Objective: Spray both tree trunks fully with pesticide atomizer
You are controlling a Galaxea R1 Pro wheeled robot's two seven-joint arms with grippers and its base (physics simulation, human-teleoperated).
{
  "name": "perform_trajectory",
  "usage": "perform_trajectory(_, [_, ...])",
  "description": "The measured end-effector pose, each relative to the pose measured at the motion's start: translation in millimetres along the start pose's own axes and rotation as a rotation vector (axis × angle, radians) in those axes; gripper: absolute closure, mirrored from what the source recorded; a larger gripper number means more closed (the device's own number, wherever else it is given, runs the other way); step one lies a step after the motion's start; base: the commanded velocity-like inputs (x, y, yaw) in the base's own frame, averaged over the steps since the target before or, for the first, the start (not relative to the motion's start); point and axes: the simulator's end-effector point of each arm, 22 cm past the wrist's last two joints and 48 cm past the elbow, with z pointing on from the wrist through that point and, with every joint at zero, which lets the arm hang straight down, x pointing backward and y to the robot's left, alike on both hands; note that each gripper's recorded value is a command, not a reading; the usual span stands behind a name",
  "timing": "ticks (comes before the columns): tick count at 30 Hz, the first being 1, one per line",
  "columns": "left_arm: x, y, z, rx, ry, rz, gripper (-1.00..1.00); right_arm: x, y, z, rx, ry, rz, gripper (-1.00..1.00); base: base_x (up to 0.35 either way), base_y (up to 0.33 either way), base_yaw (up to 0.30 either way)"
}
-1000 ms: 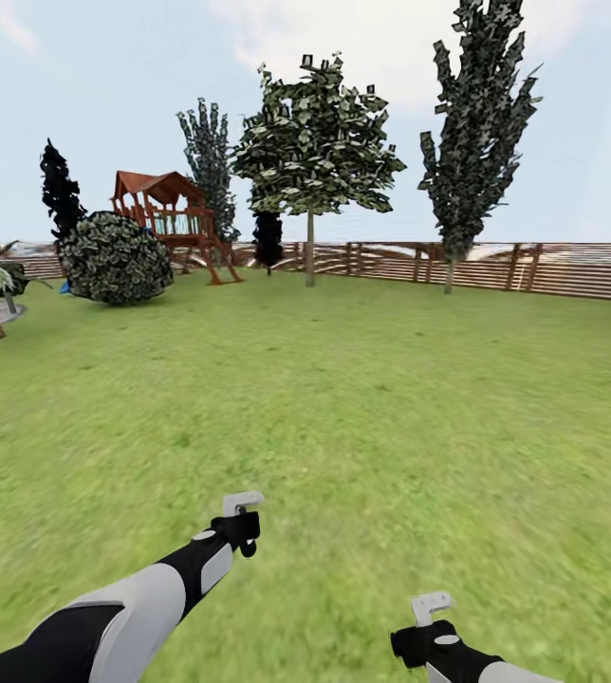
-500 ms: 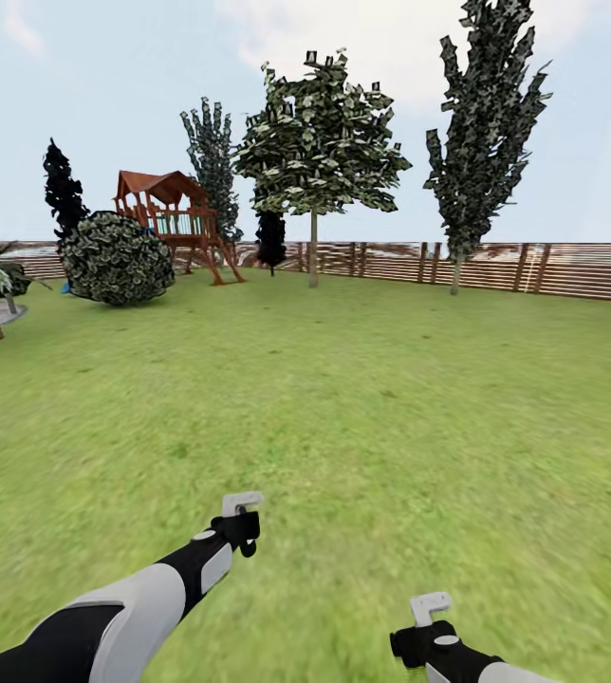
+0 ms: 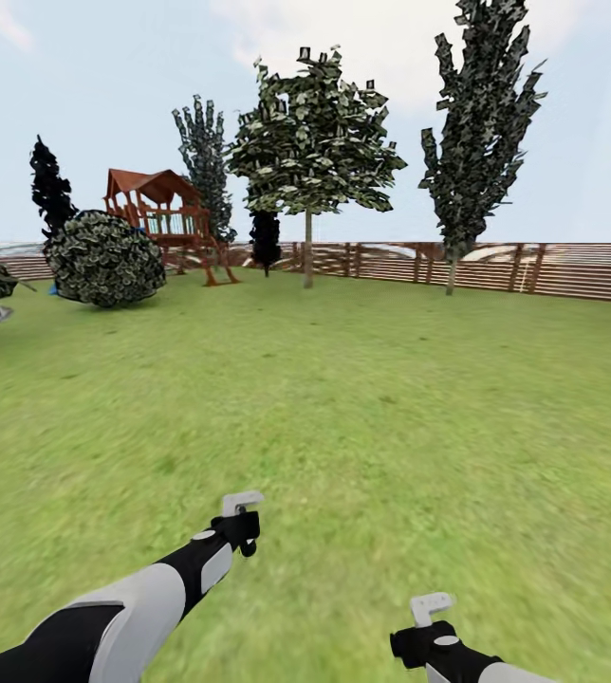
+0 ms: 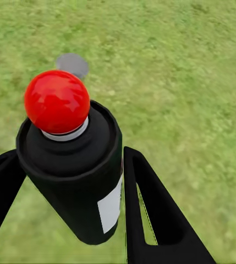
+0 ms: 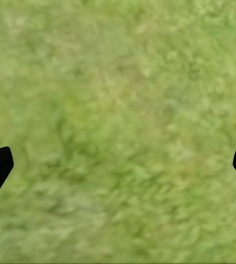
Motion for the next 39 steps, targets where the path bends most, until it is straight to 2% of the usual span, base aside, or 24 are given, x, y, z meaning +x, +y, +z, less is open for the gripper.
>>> perform_trajectory(5, [0, 0, 0.0, 0.0, -0.001, 0.0, 1.0, 0, 0, 0.0, 0.0, 0.0, 0.0, -1.0, 0.35, 0.0, -0.077])
perform_trajectory(34, [0, 0, 0.0, 0.0, 0.0, 0.0, 1.0, 0, 0, 0.0, 0.0, 0.0, 0.0, -1.0, 0.35, 0.0, 0.04])
perform_trajectory(35, [0, 0, 0.0, 0.0, 0.0, 0.0, 1.0, -1, 0, 0.0, 0.0, -0.005, 0.0, -1.0, 0.35, 0.0, 0.002])
perform_trajectory(39, [-1, 0, 0.0, 0.0, -0.001, 0.0, 1.0, -20, -3, -0.7, 0.004, -0.091, 0.01, -1.0, 0.35, 0.0, 0.001])
